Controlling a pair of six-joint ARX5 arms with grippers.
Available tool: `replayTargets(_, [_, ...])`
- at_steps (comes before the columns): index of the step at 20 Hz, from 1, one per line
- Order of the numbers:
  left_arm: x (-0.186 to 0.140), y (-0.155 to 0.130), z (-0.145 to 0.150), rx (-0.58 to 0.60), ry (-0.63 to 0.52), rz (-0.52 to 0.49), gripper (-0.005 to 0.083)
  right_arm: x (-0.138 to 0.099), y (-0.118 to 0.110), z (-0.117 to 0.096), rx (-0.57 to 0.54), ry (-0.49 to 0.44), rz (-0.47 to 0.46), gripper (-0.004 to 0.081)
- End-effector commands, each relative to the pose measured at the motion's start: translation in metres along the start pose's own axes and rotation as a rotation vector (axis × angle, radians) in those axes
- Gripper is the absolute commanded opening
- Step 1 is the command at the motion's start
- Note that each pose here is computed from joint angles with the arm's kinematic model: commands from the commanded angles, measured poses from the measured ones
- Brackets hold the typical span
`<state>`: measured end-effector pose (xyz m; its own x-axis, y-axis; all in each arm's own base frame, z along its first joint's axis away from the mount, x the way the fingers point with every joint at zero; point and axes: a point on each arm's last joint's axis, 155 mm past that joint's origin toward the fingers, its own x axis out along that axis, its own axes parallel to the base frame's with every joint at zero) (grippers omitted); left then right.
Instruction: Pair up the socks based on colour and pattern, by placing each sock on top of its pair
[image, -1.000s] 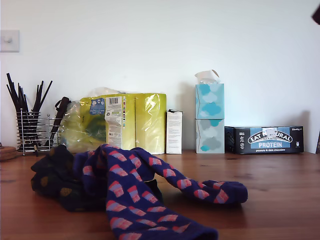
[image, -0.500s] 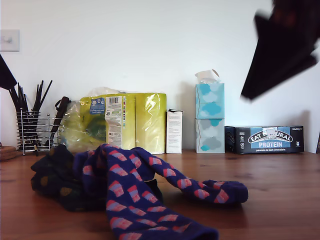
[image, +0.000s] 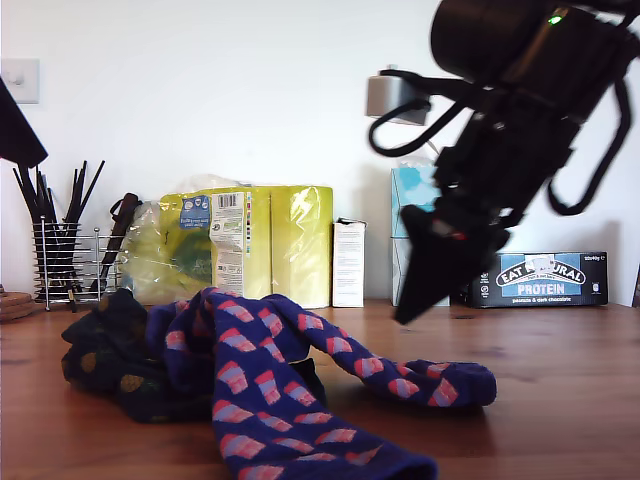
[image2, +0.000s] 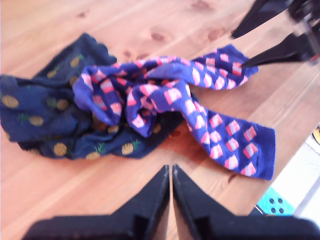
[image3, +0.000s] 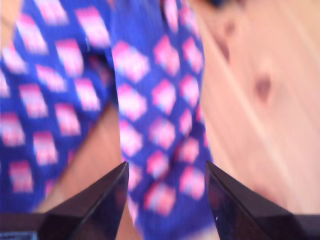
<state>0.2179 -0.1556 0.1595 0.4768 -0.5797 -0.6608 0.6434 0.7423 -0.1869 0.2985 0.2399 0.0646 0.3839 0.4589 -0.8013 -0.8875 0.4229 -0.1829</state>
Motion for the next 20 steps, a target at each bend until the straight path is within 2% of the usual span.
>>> replayTargets(1, [0.001,0.0,0.0,0.005,0.001,-0.001,-0.002,0.008,0.003,0.01,-0.004,-0.029,0.033,0.0449])
replayTargets(9, [0.001,0.0,0.0,0.005,0.001,-0.001,-0.002,0.05,-0.003,0.024,0.017,-0.014,0.1,0.0448])
replayTargets(14, [0.002,0.0,-0.001,0.005,0.002,-0.002,-0.002,0.073,0.001,0.01,0.033,0.054,0.139,0.0433])
replayTargets(16, [0.001,0.0,-0.001,0.004,0.004,-0.002,-0.002,0.08,0.005,-0.002,0.048,0.09,0.157,0.0341])
replayTargets(19, [0.001,0.0,-0.001,0.003,0.005,-0.002,-0.002,0.081,0.004,-0.006,0.113,0.108,0.155,0.0011])
replayTargets(20, [0.001,0.0,-0.001,0.003,0.005,-0.002,-0.002,0.081,0.002,-0.006,0.139,0.111,0.151,-0.0008])
